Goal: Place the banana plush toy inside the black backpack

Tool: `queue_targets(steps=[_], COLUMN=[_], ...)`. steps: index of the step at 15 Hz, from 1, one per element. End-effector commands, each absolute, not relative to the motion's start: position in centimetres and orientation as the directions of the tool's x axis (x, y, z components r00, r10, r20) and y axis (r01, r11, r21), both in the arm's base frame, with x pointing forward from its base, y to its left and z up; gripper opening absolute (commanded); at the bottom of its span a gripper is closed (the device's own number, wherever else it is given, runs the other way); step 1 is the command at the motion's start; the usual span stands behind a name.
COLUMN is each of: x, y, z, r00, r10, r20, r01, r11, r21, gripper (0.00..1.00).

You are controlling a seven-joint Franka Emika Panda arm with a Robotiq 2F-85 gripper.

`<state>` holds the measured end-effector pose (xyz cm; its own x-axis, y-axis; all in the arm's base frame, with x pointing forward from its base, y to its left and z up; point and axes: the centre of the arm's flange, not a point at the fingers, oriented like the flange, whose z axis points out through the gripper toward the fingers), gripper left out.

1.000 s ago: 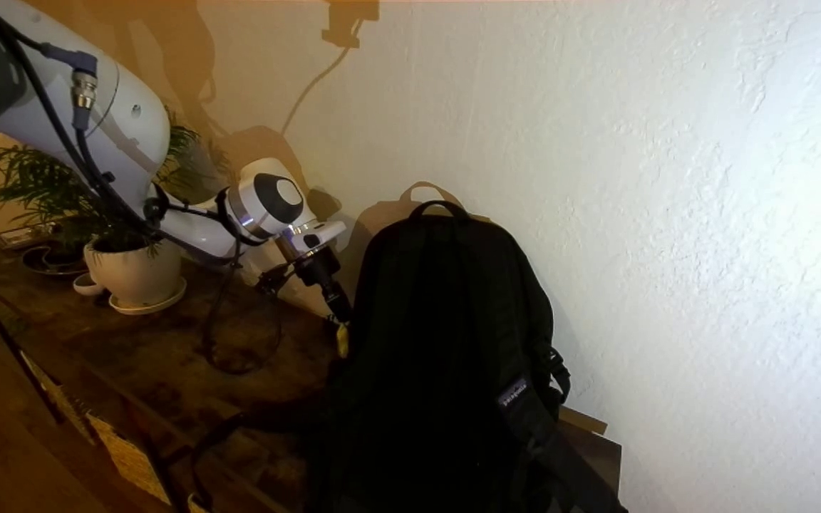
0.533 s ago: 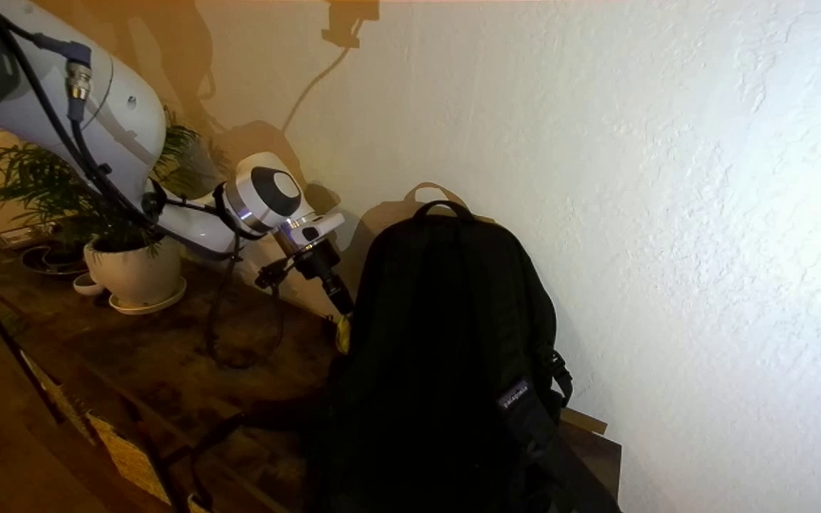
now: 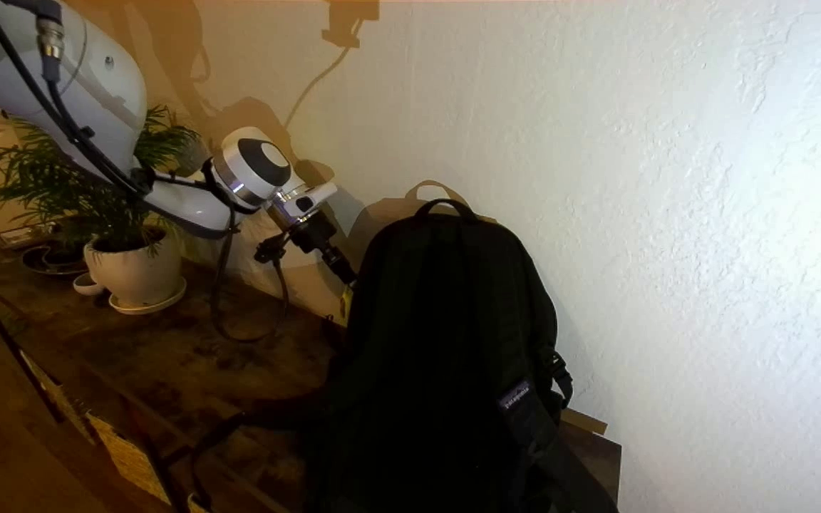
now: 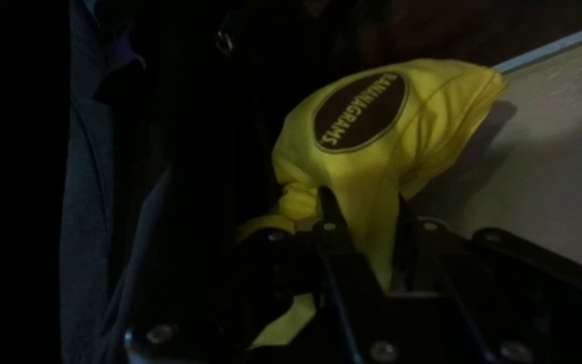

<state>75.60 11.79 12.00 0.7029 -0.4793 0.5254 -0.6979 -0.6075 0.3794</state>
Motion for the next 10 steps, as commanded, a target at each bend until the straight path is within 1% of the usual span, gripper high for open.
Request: queue_targets(steps=[1,10], x=[73.3,71.4], y=[11.4,10.7], z=[15.9,18.5], r00=[0.706,0.715], r10=[-0.433,-0.435], r20=[0.56,0.547], r01=[-0.695,-0.695], r11=[-0.576,-0.529], r21=[0.431,0.487], gripper=[0.07,0.07])
